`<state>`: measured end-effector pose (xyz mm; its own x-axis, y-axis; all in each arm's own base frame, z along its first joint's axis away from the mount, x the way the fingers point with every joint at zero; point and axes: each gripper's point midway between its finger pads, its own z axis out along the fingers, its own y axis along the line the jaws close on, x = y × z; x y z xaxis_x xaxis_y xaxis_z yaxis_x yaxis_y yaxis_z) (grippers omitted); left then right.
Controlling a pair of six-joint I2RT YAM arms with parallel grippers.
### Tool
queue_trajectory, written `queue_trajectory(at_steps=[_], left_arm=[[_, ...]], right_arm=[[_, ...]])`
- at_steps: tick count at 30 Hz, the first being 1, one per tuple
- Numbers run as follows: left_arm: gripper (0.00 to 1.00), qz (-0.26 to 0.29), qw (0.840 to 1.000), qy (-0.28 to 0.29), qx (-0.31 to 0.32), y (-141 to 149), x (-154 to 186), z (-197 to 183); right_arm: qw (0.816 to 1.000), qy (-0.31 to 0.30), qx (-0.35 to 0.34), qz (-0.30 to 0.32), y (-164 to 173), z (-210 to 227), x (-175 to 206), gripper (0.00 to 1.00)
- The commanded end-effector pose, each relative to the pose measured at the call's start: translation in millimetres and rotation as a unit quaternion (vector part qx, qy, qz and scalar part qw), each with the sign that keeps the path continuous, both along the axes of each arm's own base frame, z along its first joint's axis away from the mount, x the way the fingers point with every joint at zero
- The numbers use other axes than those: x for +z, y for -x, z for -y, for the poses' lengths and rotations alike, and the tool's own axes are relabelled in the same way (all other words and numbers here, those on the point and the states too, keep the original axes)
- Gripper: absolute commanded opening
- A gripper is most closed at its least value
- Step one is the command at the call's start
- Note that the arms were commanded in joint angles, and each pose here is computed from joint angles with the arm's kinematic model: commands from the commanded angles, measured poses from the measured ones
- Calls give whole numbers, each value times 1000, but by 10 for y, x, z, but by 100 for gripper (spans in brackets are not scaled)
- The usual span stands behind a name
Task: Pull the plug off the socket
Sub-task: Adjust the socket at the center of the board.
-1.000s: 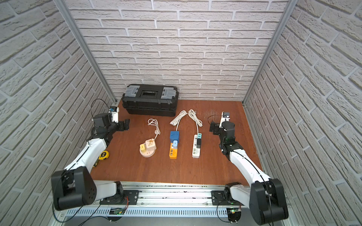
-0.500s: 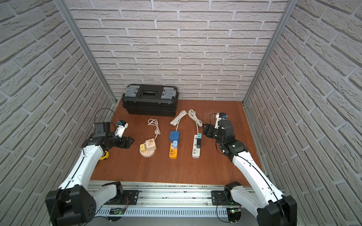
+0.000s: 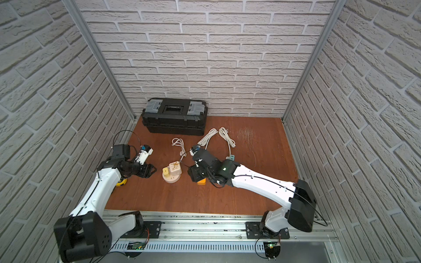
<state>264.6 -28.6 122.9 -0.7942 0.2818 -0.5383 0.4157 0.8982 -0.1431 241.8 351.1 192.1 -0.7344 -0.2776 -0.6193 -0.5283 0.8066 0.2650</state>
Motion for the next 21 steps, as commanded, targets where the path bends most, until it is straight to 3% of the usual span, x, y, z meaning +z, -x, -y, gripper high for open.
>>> queue_trajectory(at_steps=[1, 4, 8, 21], left_arm=[[57, -10, 1000, 3, -10, 55, -26, 28], [44, -14, 1000, -1, -8, 93, -57, 15], [37, -24, 1000, -2, -9, 142, -102, 12], [38, -49, 997, 8, -57, 357, -228, 132]], right_arm=[[999, 40, 29, -3, -26, -264, -87, 47], [998, 48, 32, -17, -150, -518, -196, 39], [997, 68, 17, -26, -405, -693, -310, 24], [995, 53, -47, -71, -1186, -741, -733, 24]])
